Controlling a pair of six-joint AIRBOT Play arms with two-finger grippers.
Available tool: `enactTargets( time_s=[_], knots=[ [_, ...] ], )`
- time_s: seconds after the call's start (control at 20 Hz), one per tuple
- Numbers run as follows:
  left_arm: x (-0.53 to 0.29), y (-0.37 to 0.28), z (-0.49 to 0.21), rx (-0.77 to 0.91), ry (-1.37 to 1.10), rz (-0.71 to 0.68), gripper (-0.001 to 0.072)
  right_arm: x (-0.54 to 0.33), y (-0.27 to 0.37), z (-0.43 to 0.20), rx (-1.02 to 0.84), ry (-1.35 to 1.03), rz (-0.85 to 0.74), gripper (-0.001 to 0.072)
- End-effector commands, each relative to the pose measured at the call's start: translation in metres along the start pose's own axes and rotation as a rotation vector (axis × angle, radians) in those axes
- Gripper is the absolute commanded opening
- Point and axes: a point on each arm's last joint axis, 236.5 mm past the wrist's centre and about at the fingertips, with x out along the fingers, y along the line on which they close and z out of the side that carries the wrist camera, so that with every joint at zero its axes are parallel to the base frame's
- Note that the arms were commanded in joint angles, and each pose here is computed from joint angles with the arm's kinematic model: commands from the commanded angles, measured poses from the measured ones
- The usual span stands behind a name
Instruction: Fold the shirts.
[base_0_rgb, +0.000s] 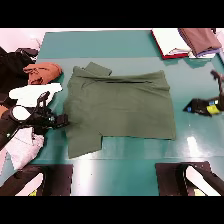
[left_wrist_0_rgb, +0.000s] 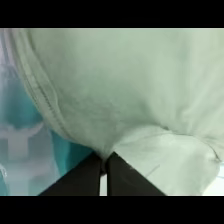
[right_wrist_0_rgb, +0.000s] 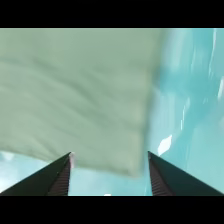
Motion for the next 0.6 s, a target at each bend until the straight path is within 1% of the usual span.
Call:
enactTargets(
  time_s=[0.0,0.1,0.15,0.2,0.4,0.45,0.55],
  knots=[
    [-0.008,-0.007,0.010,0.037,-0.020,-0.010,0.0024,0.047,-0.046,-0.057,0.207,0.134,-0.006,0.0554],
    [-0.008,-0.007,0.010,0.037,-0.021,-0.010,0.0024,0.072,-0.051,-0.080,0.247,0.171,0.000,0.0550],
    [-0.008,-0.008,0.011,0.036,-0.024,-0.011,0.0024,0.081,-0.050,-0.086,0.250,0.186,0.004,0.0537],
    [-0.008,-0.009,0.012,0.032,-0.030,-0.016,0.0024,0.089,-0.045,-0.088,0.252,0.200,0.023,0.0485],
    [-0.009,-0.014,0.014,0.019,-0.038,-0.035,0.0024,0.114,-0.011,-0.084,0.207,0.266,0.112,0.0475],
    [-0.009,-0.014,0.013,0.021,-0.035,-0.036,0.0024,0.119,-0.003,-0.081,0.171,0.280,0.116,0.0394],
    [-0.012,-0.014,0.013,0.047,-0.033,-0.031,0.0024,0.120,0.017,-0.072,0.074,0.280,0.124,0.0283]
  ],
)
